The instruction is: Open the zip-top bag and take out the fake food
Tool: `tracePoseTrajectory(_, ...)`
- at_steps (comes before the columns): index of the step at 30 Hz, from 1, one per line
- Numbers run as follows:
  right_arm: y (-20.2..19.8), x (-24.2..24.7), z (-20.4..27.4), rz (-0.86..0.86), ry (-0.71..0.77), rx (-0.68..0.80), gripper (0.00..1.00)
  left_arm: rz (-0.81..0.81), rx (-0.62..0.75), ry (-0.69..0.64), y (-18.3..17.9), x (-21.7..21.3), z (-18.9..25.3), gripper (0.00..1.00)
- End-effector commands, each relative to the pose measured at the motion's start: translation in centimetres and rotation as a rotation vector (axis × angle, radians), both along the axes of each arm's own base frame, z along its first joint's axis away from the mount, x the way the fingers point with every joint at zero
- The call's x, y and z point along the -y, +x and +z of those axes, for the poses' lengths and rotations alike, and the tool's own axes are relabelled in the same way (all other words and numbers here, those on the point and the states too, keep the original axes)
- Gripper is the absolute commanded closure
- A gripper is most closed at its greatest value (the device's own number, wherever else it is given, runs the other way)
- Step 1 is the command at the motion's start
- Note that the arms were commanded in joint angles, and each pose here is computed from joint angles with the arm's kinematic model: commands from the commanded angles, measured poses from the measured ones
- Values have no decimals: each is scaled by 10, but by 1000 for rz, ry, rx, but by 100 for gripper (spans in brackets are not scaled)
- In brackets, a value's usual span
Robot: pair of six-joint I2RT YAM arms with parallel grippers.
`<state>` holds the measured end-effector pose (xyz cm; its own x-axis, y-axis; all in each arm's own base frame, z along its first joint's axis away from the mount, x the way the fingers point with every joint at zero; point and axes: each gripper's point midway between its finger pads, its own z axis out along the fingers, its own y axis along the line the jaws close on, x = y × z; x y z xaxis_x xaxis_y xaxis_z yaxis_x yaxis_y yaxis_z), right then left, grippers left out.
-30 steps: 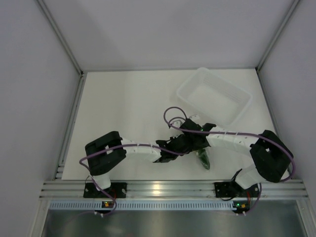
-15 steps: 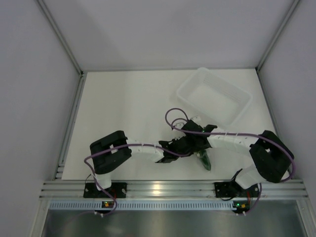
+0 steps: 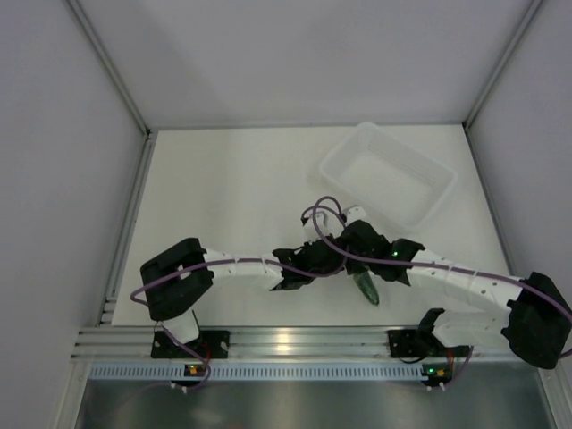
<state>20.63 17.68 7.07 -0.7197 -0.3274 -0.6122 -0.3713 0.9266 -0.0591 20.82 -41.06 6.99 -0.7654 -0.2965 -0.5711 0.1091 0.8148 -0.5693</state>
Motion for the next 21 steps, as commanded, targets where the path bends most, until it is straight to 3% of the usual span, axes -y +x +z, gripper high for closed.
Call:
tracePoseTrajectory(1, -11, -42, 32, 171, 188, 67, 83, 59, 89, -79, 23, -9, 43, 100)
tracePoseTrajectory(4, -19, -55, 43, 264, 261, 78, 83, 63, 113, -86, 24, -14, 53, 100)
tracePoseTrajectory(12, -22, -60, 30, 288, 225, 28, 90, 65, 184, -121, 23, -28, 86, 100)
tracePoseTrajectory(21, -34, -85, 55, 427, 332, 84, 91, -45, 268, -176, 9, -20, 124, 100)
